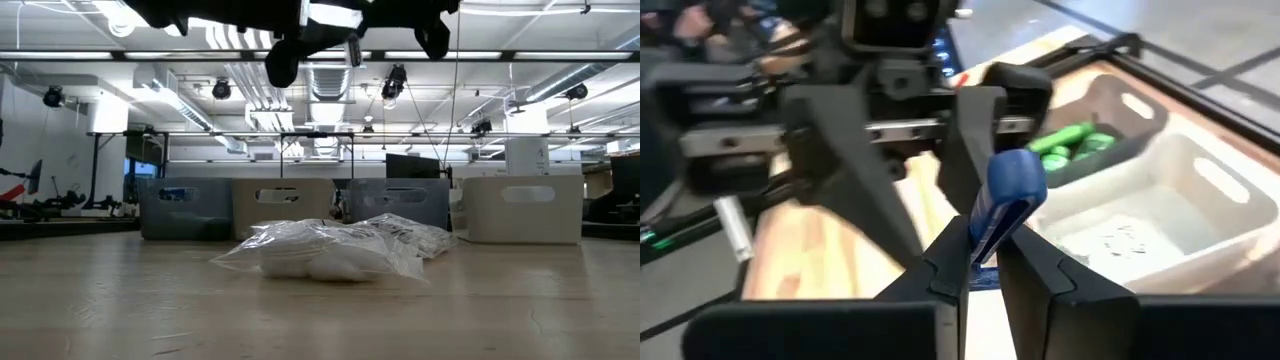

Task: Pick & Place Travel size toiletries
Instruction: Put the blue razor into the right black bin

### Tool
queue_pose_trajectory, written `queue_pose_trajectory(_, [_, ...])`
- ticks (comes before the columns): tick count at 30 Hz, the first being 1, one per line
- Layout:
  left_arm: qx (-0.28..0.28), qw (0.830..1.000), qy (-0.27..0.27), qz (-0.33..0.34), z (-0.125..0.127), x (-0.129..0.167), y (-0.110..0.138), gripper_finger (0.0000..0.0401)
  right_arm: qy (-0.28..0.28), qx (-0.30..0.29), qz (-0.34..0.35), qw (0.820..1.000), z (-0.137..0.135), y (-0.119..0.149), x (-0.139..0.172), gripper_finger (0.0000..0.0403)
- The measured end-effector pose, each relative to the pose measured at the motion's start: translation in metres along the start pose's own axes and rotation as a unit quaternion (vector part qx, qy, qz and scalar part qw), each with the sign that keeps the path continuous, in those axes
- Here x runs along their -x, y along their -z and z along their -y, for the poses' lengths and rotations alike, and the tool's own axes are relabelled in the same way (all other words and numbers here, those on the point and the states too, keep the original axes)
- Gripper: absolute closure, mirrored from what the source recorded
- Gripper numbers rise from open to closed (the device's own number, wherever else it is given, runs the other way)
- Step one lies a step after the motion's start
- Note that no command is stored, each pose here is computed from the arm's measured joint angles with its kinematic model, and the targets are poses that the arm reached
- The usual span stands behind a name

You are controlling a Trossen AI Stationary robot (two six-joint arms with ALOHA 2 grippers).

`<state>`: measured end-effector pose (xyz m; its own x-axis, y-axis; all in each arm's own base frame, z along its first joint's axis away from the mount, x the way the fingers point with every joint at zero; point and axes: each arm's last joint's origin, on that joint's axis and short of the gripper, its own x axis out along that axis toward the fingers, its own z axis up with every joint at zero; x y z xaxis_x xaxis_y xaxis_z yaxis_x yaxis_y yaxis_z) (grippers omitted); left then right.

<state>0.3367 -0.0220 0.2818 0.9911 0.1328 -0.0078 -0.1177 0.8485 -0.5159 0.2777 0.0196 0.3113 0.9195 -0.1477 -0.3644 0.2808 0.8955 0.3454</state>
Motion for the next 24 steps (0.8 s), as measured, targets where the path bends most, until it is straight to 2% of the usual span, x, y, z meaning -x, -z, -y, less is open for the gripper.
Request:
queue_pose_trajectory(7, [-0.001, 0.999, -0.028, -0.022, 0.003, 0.002, 0.009, 0.0154, 0.106, -0.081, -0.030, 0.991, 0.033, 0.002, -0.006, 0.0367])
queue_pose_trajectory(11, [-0.030, 0.994, -0.086, -0.058, 0.000, 0.006, 0.020, 0.0130, 0.152, -0.123, -0.059, 0.979, 0.060, 0.000, -0.006, 0.0367])
queue_pose_trajectory(15, [-0.023, 0.984, -0.135, -0.114, -0.006, 0.011, 0.034, 0.0118, 0.168, -0.186, -0.111, 0.962, 0.097, -0.001, -0.014, 0.0366])
queue_pose_trajectory(19, [-0.019, 0.971, -0.173, -0.167, -0.012, 0.017, 0.044, 0.0118, 0.166, -0.235, -0.169, 0.943, 0.135, 0.006, -0.034, 0.0360])
queue_pose_trajectory(24, [-0.036, 0.953, -0.208, -0.219, -0.018, 0.025, 0.054, 0.0119, 0.176, -0.248, -0.239, 0.922, 0.164, 0.019, -0.063, 0.0359])
